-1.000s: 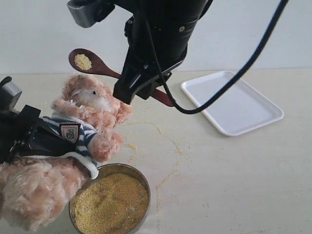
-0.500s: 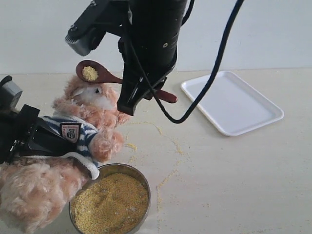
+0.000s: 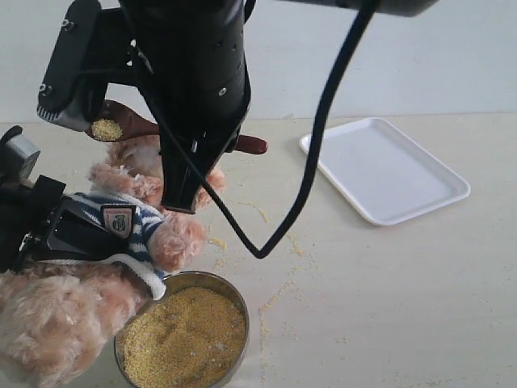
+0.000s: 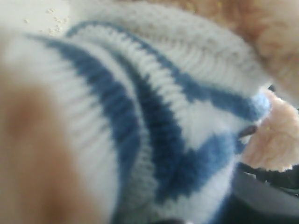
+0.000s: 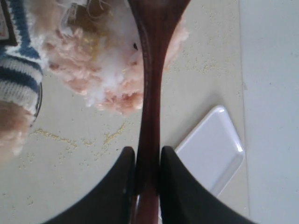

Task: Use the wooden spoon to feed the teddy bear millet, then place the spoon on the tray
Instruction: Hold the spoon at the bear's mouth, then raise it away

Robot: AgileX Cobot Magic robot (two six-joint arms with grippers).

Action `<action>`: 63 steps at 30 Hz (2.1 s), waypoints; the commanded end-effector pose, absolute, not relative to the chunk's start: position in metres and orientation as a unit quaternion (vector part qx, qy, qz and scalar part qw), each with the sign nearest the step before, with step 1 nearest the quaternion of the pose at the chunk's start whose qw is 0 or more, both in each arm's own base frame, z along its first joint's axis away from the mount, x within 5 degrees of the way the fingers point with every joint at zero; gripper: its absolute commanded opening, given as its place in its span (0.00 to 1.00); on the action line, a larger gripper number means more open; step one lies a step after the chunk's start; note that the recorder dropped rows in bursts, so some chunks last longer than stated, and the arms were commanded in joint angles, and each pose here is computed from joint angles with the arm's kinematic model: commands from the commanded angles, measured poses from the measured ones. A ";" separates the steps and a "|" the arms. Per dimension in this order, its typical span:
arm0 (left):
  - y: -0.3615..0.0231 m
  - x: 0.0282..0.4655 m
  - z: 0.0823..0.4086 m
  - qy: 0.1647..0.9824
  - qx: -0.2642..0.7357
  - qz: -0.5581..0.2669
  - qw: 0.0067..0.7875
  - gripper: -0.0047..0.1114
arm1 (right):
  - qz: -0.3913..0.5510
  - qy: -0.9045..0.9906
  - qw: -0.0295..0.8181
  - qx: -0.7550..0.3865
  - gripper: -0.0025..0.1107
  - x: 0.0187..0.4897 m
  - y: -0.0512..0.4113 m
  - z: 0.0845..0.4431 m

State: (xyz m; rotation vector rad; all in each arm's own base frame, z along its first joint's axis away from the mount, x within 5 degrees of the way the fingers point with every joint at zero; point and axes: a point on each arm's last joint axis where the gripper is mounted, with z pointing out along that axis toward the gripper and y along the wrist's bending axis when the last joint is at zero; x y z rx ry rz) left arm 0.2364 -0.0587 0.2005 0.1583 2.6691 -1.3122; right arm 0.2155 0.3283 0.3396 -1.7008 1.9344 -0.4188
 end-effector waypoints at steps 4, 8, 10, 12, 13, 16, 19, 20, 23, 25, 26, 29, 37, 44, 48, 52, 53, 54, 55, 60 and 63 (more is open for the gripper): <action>-0.061 0.237 0.207 0.883 0.063 -0.458 0.084 0.08 | -0.221 0.679 0.283 -0.640 0.02 0.211 0.329 0.340; -0.061 0.237 0.207 0.883 0.065 -0.458 0.085 0.08 | -0.278 0.652 0.277 -0.649 0.02 0.200 0.331 0.319; -0.061 0.237 0.207 0.883 0.065 -0.458 0.085 0.08 | -0.295 0.649 0.283 -0.641 0.02 0.198 0.331 0.314; -0.061 0.237 0.207 0.882 0.070 -0.457 0.088 0.08 | -0.301 0.644 0.281 -0.645 0.02 0.196 0.331 0.311; -0.061 0.237 0.207 0.882 0.080 -0.455 0.092 0.08 | -0.304 0.645 0.286 -0.640 0.02 0.195 0.332 0.311; -0.060 0.237 0.206 0.886 0.082 -0.447 0.094 0.08 | -0.304 0.653 0.294 -0.628 0.02 0.196 0.331 0.311; -0.060 0.237 0.206 0.886 0.082 -0.447 0.094 0.08 | -0.306 0.653 0.297 -0.626 0.02 0.196 0.331 0.312; -0.060 0.238 0.206 0.886 0.081 -0.447 0.094 0.08 | -0.308 0.654 0.300 -0.622 0.02 0.197 0.331 0.313; -0.055 0.239 0.206 0.887 0.072 -0.446 0.099 0.08 | -0.316 0.647 0.311 -0.620 0.02 0.194 0.333 0.314; -0.050 0.241 0.206 0.887 0.060 -0.445 0.106 0.08 | -0.320 0.638 0.316 -0.624 0.02 0.190 0.336 0.315; -0.048 0.241 0.206 0.887 0.053 -0.445 0.108 0.08 | -0.323 0.632 0.320 -0.627 0.02 0.188 0.337 0.316; -0.045 0.242 0.207 0.885 0.043 -0.450 0.111 0.08 | -0.335 0.620 0.334 -0.627 0.02 0.184 0.340 0.319; -0.045 0.242 0.209 0.879 0.040 -0.462 0.112 0.08 | -0.320 0.643 0.347 -0.603 0.02 0.183 0.341 0.318; -0.045 0.242 0.209 0.878 0.065 -0.457 0.125 0.08 | -0.291 0.659 0.335 -0.608 0.02 0.178 0.337 0.322; -0.045 0.243 0.208 0.879 0.065 -0.454 0.129 0.08 | -0.274 0.667 0.356 -0.594 0.02 0.174 0.324 0.344; -0.044 0.244 0.208 0.882 0.062 -0.448 0.133 0.08 | -0.202 0.715 0.336 -0.579 0.02 0.177 0.297 0.364; -0.044 0.244 0.207 0.882 0.065 -0.446 0.138 0.08 | -0.166 0.737 0.317 -0.574 0.02 0.180 0.287 0.367; -0.044 0.245 0.207 0.882 0.068 -0.445 0.141 0.08 | -0.143 0.748 0.305 -0.572 0.02 0.182 0.280 0.370; -0.044 0.245 0.207 0.882 0.073 -0.443 0.144 0.08 | -0.113 0.764 0.295 -0.562 0.02 0.184 0.272 0.373; -0.041 0.247 0.206 0.886 0.080 -0.426 0.165 0.08 | -0.082 0.804 0.302 -0.506 0.02 0.202 0.235 0.393; -0.041 0.250 0.209 0.884 0.066 -0.425 0.183 0.08 | -0.098 0.802 0.317 -0.497 0.02 0.204 0.225 0.400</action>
